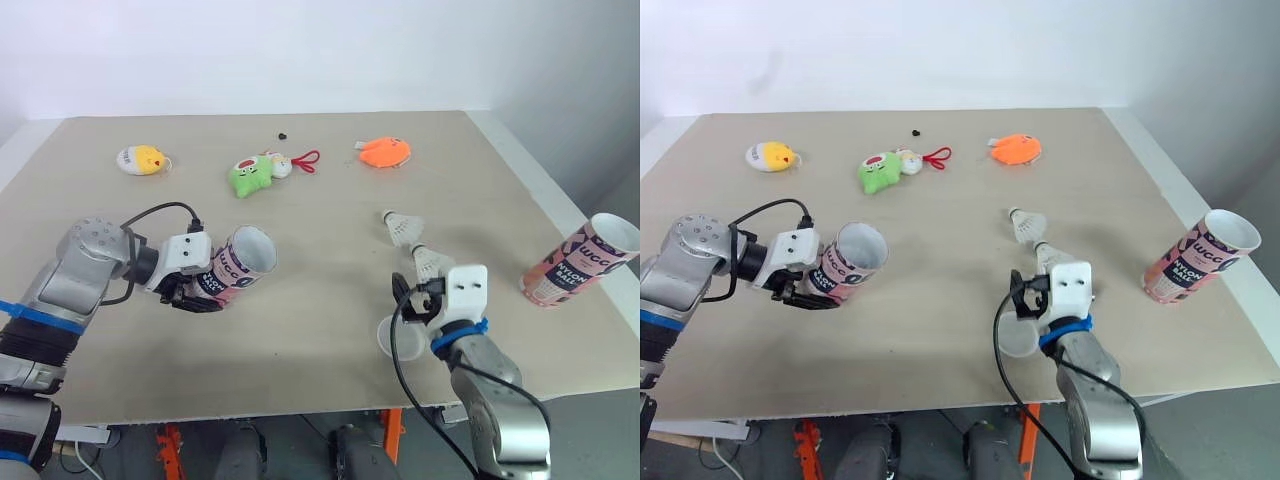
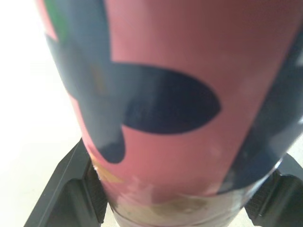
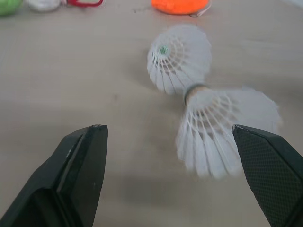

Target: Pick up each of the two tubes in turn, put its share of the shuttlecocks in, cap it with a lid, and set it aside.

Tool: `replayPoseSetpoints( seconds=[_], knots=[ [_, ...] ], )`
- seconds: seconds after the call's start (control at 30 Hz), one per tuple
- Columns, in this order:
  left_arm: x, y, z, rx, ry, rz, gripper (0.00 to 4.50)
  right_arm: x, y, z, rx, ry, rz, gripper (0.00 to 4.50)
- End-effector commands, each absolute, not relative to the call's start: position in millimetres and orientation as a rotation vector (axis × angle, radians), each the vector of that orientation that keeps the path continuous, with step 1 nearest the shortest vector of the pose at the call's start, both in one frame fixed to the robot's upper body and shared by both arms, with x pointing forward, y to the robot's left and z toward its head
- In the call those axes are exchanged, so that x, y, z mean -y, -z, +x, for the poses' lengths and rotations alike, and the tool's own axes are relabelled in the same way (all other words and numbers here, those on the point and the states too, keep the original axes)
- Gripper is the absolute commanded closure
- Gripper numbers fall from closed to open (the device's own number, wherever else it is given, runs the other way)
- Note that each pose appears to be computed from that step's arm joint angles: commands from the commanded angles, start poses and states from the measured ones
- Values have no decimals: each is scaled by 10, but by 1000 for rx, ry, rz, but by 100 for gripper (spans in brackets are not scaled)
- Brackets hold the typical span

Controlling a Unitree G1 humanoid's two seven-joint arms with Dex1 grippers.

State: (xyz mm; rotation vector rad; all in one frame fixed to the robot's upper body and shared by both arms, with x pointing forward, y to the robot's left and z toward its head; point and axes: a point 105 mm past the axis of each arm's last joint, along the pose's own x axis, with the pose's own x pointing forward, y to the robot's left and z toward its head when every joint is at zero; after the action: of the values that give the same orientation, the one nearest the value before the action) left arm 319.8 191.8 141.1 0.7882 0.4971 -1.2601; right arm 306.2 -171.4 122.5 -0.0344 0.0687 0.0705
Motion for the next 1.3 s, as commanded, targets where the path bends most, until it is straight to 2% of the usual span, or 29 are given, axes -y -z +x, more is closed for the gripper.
replayPoseSetpoints(
  seconds=[0.03,0.27,0.37,0.43,0.6,0.77,1.0,1.3],
  knots=[
    [-1929,-1446,3163,-487,1251,793,153,1777,-1279,3174,-78,-55,40,81],
    [-1943,-1457,3119,-483,1234,780,153,1866,-1249,3304,-120,-10,109,438],
    [-1943,-1462,3108,-480,1232,779,153,1948,-1276,3223,-100,-25,158,445],
    [-1944,-1468,3101,-480,1233,777,153,2020,-1420,3124,-24,-66,179,445],
    [-1939,-1459,3091,-484,1242,772,153,1763,-1757,2666,81,-485,106,445],
    [-1914,-1431,3092,-495,1265,777,153,1229,-2028,2523,84,-831,-73,445],
    [-1904,-1424,3132,-521,1284,824,153,565,-2417,2548,181,-1132,-324,445],
    [-1890,-1498,3188,-534,1277,856,153,299,-2262,2637,168,-1240,-600,445]
  ],
)
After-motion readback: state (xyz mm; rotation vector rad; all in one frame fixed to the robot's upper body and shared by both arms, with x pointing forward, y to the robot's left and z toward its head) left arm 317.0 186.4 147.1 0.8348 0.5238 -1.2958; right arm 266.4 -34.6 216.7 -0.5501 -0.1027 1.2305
